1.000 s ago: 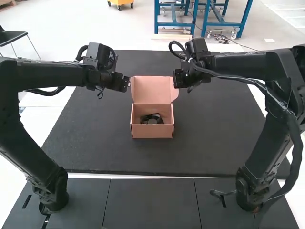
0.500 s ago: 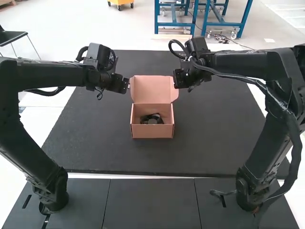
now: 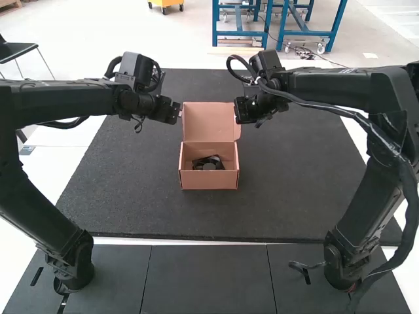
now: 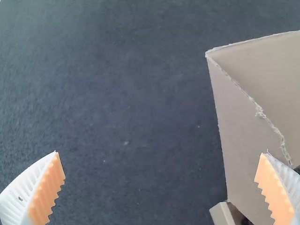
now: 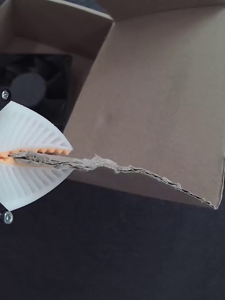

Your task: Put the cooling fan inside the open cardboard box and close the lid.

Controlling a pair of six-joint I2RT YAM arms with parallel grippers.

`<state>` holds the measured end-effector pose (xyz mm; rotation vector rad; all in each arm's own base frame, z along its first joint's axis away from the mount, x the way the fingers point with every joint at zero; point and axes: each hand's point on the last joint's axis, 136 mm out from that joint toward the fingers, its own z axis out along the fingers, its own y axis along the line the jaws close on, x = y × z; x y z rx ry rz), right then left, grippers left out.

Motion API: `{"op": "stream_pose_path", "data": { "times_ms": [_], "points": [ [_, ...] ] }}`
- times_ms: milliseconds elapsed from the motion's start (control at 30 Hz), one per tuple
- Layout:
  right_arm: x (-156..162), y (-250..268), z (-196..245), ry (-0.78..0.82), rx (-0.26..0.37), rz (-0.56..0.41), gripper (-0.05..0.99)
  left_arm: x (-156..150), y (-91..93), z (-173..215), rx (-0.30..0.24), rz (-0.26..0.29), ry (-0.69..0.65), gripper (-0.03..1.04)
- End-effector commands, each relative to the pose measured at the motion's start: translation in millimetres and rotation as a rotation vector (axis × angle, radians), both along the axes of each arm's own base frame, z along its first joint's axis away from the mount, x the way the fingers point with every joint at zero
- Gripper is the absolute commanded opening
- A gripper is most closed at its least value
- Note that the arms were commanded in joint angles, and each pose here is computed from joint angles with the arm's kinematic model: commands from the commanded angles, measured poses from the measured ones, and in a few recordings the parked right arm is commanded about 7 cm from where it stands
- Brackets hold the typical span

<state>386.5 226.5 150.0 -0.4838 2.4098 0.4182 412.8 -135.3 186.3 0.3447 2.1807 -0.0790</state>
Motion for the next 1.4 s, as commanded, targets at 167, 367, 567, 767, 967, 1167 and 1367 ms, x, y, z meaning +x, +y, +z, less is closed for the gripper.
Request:
{"op": "stream_pose_path", "data": {
  "times_ms": [167, 367, 567, 767, 967, 1167, 1367],
  "points": [
    [-25.4, 22.7, 21.7, 0.014, 0.058, 0.084, -0.02, -4.9, -4.9, 25.3, -0.026, -0.011, -0.041, 0.96],
    [-34.3, 20.5, 17.1, 0.044, 0.057, 0.091, -0.02, -11.6, -2.8, 18.3, -0.020, -0.013, -0.021, 0.96],
    [-43.2, 20.0, 9.9, 0.083, 0.051, 0.103, -0.02, -18.7, -1.8, 6.7, -0.020, -0.018, 0.004, 0.96],
    [-48.2, 22.6, 7.9, 0.096, 0.056, 0.112, -0.02, -23.9, -2.3, -2.6, -0.023, -0.027, 0.027, 0.96],
    [-50.1, 24.9, 8.3, 0.106, 0.071, 0.114, -0.02, -26.9, -3.6, -8.4, -0.035, -0.032, 0.040, 0.96],
    [-60.3, 28.7, 4.1, 0.145, 0.075, 0.134, -0.02, -33.1, -9.5, -18.3, -0.041, -0.049, 0.064, 0.96],
    [-67.5, 29.7, 2.0, 0.167, 0.078, 0.148, -0.02, -37.3, -12.3, -24.7, -0.047, -0.056, 0.081, 0.96]
  ]
}}
